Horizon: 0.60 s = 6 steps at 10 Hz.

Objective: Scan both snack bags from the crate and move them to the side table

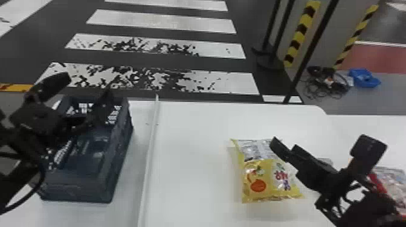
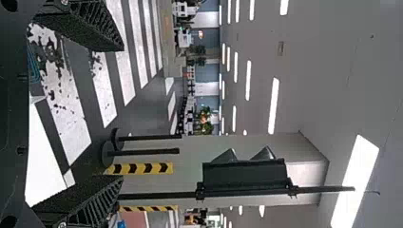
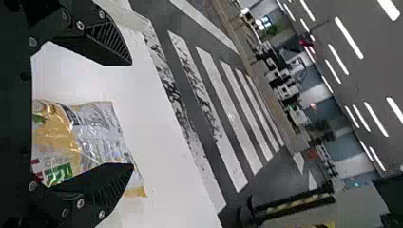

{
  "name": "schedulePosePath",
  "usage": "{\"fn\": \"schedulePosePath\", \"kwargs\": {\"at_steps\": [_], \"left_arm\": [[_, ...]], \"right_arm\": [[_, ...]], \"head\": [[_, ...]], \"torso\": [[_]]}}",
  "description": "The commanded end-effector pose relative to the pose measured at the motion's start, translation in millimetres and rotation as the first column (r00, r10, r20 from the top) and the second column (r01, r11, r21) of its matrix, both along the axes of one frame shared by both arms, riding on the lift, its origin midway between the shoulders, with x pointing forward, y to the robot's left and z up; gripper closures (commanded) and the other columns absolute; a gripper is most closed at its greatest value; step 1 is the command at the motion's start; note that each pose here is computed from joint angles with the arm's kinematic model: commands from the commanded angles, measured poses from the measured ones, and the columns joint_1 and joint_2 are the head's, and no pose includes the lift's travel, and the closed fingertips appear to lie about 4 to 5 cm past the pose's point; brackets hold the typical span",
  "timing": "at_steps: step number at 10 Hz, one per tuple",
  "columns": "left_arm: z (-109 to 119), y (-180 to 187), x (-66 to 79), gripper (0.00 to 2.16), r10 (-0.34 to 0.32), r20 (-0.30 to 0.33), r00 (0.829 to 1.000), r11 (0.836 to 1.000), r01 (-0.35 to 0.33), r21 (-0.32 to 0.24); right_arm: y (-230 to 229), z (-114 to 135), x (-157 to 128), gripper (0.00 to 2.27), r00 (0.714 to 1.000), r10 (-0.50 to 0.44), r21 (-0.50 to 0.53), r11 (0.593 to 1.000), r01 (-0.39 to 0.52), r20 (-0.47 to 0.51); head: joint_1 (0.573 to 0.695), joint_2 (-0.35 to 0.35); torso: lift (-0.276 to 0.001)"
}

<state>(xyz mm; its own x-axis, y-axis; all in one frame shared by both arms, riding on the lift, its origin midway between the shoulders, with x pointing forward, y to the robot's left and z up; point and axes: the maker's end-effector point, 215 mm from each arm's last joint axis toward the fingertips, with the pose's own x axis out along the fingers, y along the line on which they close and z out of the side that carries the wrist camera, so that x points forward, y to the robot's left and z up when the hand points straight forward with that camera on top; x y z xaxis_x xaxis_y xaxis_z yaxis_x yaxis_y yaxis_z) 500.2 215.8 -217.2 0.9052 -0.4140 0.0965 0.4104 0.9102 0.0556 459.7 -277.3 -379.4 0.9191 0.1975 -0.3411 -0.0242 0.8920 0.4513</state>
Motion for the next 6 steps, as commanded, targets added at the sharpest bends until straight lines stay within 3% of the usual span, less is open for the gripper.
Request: {"fn": "schedulePosePath", "kwargs": {"at_steps": [1, 2, 6], "left_arm": [[-1, 0, -5.5, 0.03, -0.003, -0.003, 1.000, 1.000, 0.003, 0.006], [-5, 0, -8.3, 0.03, -0.008, -0.011, 1.000, 1.000, 0.008, 0.016], [-17, -5, -12.9, 0.03, -0.036, -0.039, 0.999, 0.998, 0.038, 0.043]], "right_arm": [[30, -27, 16, 1.72, 0.988, 0.113, 0.002, 0.993, -0.114, -0.101], [44, -39, 29, 2.07, 0.977, 0.171, 0.007, 0.985, -0.171, -0.128], [51, -44, 95, 2.13, 0.971, 0.225, -0.017, 0.974, -0.227, -0.085]], "head": [[0.695, -0.074], [0.695, -0.058], [0.695, -0.012]], "torso": [[-0.095], [-0.095], [-0.095]]}}
